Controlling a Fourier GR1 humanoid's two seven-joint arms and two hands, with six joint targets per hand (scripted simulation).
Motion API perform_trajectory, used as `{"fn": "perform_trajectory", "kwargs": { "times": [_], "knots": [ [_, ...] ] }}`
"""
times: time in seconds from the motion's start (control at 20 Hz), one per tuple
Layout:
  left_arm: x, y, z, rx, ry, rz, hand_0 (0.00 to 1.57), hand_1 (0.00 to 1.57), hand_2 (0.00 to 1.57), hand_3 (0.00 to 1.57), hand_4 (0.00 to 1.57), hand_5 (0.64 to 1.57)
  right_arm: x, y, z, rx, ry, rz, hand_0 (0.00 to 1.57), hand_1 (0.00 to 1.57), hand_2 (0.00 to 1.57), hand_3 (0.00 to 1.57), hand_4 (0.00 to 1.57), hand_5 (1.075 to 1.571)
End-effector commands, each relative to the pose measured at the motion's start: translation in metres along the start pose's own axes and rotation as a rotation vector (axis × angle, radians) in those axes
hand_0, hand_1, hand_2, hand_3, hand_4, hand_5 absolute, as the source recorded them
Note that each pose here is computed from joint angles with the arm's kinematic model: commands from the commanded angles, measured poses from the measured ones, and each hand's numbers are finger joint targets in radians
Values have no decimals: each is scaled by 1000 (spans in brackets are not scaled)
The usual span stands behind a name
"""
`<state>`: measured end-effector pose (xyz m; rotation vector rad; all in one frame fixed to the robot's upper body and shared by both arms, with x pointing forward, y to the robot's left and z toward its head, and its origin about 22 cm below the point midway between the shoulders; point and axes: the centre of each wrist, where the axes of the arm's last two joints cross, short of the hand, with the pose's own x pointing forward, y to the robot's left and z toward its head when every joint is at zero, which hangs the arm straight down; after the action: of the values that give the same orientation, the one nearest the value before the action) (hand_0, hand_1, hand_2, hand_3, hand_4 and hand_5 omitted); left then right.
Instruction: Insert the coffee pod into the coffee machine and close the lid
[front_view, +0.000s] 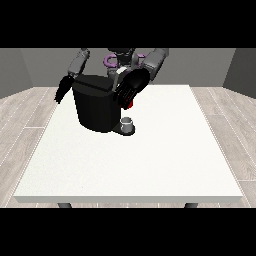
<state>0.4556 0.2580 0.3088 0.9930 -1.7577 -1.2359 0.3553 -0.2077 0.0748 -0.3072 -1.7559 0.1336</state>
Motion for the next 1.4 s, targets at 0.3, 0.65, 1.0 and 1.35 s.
{"fn": "perform_trajectory", "kwargs": {
  "times": [0.3,0.65,1.0,1.35],
  "knots": [
    [11,-44,-2,-94,46,85,0,0,0,60,0,1571,-58,-24,19,-62,145,-23,0,0,0,0,133,1571],
    [9,-122,19,-184,31,286,0,0,282,0,0,1571,-103,-41,55,-108,286,-20,0,0,0,0,0,1571],
    [18,-251,73,-74,134,1088,0,0,0,0,408,1571,-135,-54,97,-148,450,9,0,0,0,0,0,1571],
    [25,-344,169,-197,322,1252,0,0,0,0,393,1571,-150,-55,132,-127,515,-10,0,0,0,0,0,1571]
  ]
}}
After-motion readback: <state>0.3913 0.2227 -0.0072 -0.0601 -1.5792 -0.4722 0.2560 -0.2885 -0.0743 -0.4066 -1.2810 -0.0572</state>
